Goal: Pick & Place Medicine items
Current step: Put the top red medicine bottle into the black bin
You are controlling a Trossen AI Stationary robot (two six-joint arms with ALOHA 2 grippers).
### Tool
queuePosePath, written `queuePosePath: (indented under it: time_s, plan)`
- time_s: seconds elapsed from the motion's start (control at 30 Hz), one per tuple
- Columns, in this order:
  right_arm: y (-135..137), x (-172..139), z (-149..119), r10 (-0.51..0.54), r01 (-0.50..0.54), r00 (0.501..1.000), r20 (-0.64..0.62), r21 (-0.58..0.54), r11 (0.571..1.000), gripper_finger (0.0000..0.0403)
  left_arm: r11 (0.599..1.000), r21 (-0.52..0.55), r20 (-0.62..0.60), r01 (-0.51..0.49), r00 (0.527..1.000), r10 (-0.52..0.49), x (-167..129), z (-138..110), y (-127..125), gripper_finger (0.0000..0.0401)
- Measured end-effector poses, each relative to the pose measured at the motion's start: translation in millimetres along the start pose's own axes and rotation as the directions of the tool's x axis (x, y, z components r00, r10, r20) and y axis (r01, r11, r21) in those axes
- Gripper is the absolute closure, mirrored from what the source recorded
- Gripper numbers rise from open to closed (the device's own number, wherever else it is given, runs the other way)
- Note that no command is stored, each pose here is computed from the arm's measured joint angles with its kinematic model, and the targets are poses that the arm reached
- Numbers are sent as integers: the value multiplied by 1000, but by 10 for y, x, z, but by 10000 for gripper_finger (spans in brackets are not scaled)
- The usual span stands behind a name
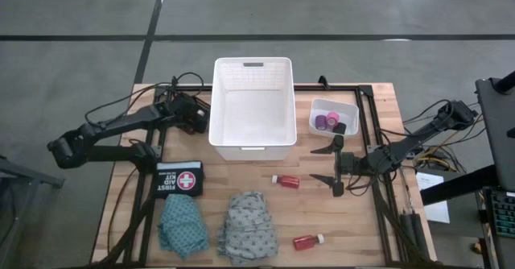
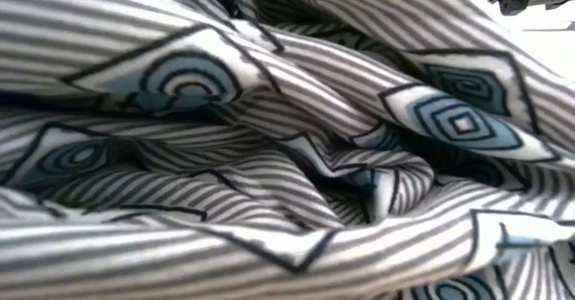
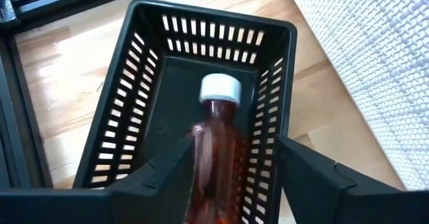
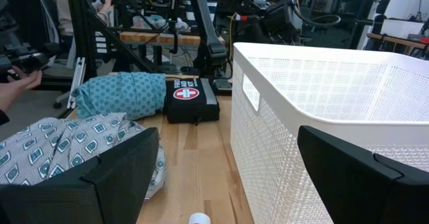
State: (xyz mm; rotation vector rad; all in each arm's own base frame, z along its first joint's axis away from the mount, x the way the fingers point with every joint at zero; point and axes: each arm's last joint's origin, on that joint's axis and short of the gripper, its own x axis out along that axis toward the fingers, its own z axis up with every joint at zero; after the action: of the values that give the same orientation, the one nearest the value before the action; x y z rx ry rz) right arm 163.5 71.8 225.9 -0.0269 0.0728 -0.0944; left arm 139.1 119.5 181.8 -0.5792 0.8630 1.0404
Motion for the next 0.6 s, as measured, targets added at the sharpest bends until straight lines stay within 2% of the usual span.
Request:
queuePosePath:
  time_s: [0.4, 0.6]
  plan:
    - [0, 0, 0, 0, 0, 1000, 0, 0, 1000, 48, 998, -5, -58, 57, 997, -58, -124, 50, -67, 199]
    - [0, 0, 0, 0, 0, 1000, 0, 0, 1000, 48, 988, 62, 14, 144, 989, -145, -341, 57, -221, 199]
